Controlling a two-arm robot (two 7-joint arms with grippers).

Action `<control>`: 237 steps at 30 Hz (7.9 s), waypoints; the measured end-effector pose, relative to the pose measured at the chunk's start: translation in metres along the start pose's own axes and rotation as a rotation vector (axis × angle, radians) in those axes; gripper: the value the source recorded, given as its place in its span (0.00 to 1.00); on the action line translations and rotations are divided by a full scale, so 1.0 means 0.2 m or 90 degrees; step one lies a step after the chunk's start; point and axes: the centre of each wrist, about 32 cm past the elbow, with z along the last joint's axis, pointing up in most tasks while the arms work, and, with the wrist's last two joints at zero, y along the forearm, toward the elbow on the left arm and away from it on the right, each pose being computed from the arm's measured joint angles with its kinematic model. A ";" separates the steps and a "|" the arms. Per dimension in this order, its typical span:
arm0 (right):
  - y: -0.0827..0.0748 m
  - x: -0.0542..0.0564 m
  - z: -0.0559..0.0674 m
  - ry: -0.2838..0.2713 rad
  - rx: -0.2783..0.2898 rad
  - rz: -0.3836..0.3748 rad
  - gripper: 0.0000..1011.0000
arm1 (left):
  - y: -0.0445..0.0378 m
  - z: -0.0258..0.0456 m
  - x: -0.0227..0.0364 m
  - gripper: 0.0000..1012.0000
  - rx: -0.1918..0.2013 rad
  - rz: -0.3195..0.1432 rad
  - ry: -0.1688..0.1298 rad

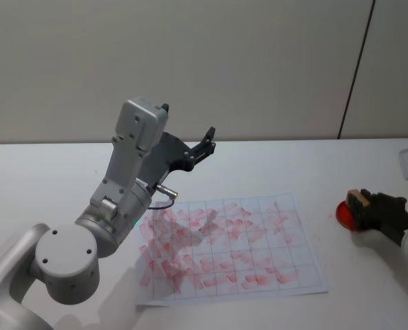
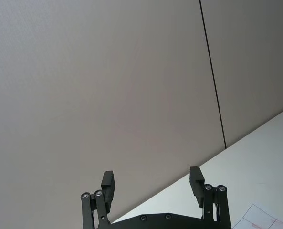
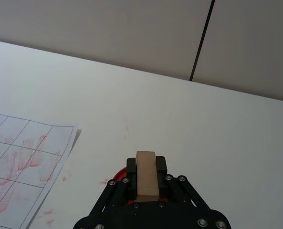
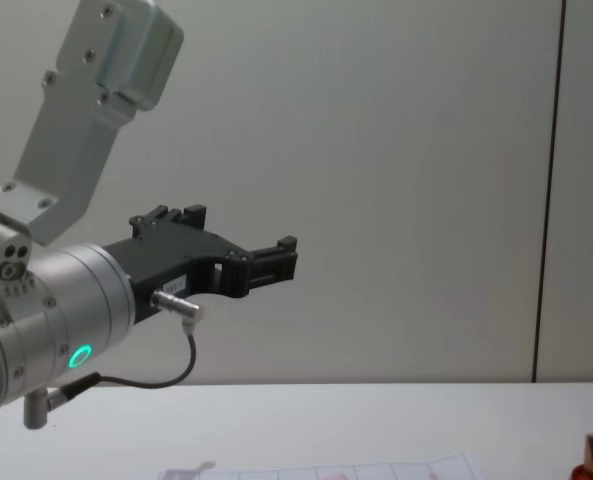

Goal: Use the one hand to pick up the stamp and affix it onto the A4 paper.

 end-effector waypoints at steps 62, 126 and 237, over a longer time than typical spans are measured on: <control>-0.03 -0.17 0.24 0.035 0.107 0.041 0.22 | 0.000 0.000 0.000 0.99 0.000 0.000 0.000; 0.11 -0.48 0.02 -0.009 -0.077 0.148 0.22 | 0.000 0.000 0.000 0.99 0.000 0.000 0.000; -0.05 0.16 0.11 -0.007 0.156 0.052 0.99 | 0.000 0.000 0.000 0.99 0.000 0.000 0.000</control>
